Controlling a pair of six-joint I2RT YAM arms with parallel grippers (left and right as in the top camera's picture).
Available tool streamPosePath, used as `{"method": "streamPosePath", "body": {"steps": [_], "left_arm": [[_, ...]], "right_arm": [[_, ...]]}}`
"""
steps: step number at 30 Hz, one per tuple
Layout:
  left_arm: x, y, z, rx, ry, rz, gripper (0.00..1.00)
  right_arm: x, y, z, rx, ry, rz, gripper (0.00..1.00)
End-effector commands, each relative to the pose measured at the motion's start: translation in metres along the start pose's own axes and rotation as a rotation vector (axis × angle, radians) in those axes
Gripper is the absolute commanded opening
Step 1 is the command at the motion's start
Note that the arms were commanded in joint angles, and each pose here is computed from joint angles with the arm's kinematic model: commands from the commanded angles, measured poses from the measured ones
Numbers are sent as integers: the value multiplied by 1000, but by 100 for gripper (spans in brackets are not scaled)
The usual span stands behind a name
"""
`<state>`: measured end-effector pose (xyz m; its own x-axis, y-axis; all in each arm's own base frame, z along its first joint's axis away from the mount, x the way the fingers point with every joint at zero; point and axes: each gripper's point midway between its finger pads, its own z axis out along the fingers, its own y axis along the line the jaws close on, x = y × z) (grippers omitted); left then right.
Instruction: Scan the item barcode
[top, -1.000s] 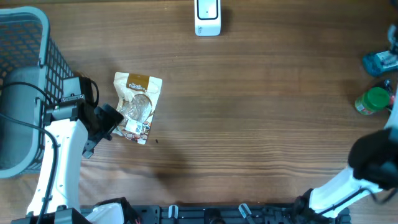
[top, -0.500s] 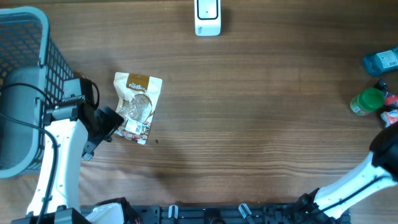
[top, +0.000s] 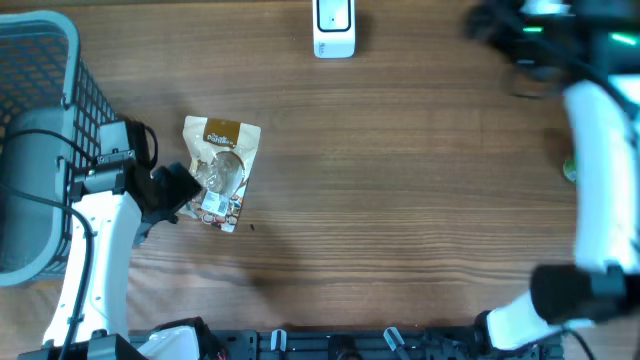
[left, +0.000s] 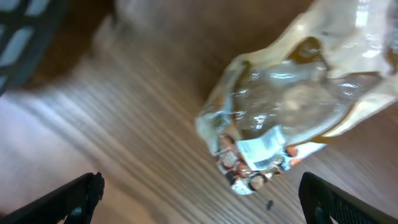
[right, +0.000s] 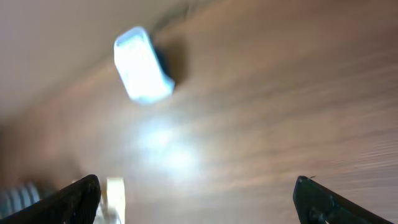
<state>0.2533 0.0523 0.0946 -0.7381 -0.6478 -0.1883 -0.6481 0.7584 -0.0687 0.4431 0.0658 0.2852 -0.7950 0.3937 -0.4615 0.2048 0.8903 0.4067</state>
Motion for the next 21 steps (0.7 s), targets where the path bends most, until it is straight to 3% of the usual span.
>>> {"method": "streamPosePath", "body": {"steps": [1,6,10,13,16,21], "left_arm": [[-1,-4,3,28,12,107,100],[-8,-21,-46,120,-143,175,100],[-2,-44,-88,220,-281,262,100],[-2,-43,-75,178,-240,267,100],[-15,-43,-41,82,-187,271,100],[-20,-70,26,32,-81,324,100]], "right_arm": [[68,52,70,-122,276,-134,100],[149,96,155,-195,517,-162,100],[176,111,178,-196,545,-200,100],[164,82,173,-68,516,-197,100],[135,17,155,121,501,-171,100],[96,-59,125,201,506,-7,100]]}}
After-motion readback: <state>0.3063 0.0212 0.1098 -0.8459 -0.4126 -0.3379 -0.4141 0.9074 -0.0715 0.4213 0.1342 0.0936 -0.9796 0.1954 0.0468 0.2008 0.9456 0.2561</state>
